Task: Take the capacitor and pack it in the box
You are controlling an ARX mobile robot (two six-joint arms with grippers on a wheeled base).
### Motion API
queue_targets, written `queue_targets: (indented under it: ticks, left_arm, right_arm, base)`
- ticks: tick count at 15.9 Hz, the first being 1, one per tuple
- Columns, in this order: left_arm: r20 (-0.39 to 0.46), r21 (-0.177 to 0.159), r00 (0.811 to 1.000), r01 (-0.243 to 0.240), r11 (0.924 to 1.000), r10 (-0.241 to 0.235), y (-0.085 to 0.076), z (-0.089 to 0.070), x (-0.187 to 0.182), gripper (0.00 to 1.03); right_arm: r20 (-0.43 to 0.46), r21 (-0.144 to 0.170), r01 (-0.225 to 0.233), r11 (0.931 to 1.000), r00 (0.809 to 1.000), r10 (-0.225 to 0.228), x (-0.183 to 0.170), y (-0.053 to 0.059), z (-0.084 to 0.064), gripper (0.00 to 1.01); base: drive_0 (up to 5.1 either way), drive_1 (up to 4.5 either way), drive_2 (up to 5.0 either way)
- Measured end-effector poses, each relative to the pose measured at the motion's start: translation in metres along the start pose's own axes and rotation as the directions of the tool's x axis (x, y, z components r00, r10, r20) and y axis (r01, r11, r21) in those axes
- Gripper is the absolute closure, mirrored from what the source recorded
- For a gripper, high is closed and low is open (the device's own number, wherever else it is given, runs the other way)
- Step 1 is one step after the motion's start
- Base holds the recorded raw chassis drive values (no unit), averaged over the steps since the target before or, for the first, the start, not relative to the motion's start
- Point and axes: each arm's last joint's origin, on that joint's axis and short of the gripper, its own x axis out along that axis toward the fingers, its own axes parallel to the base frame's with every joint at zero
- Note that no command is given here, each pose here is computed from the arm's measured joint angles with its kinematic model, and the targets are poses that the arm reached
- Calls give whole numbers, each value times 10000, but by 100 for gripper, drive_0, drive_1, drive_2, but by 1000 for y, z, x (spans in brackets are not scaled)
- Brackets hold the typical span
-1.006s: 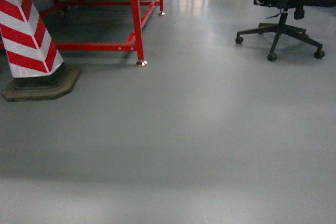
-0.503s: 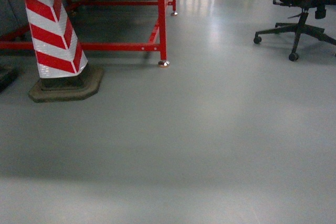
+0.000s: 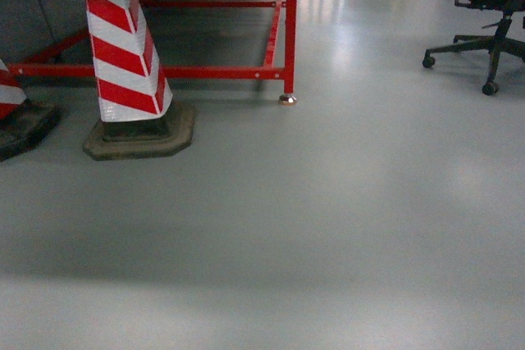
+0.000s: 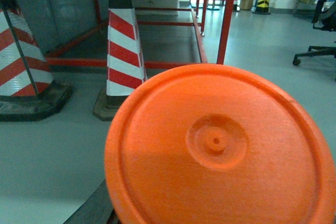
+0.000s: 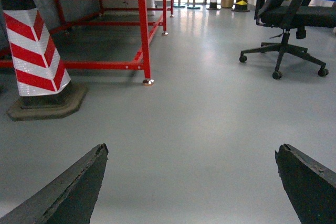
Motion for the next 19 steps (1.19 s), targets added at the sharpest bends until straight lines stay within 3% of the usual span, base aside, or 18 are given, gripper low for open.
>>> queue_targets:
  ticks: [19]
  left_arm:
    - [-23,0,10000,15,10000,-15,0,0,0,59]
  right_arm:
    - [-27,0,0,10000,10000,0,0,0,0,3]
  base:
    - [-496,245,245]
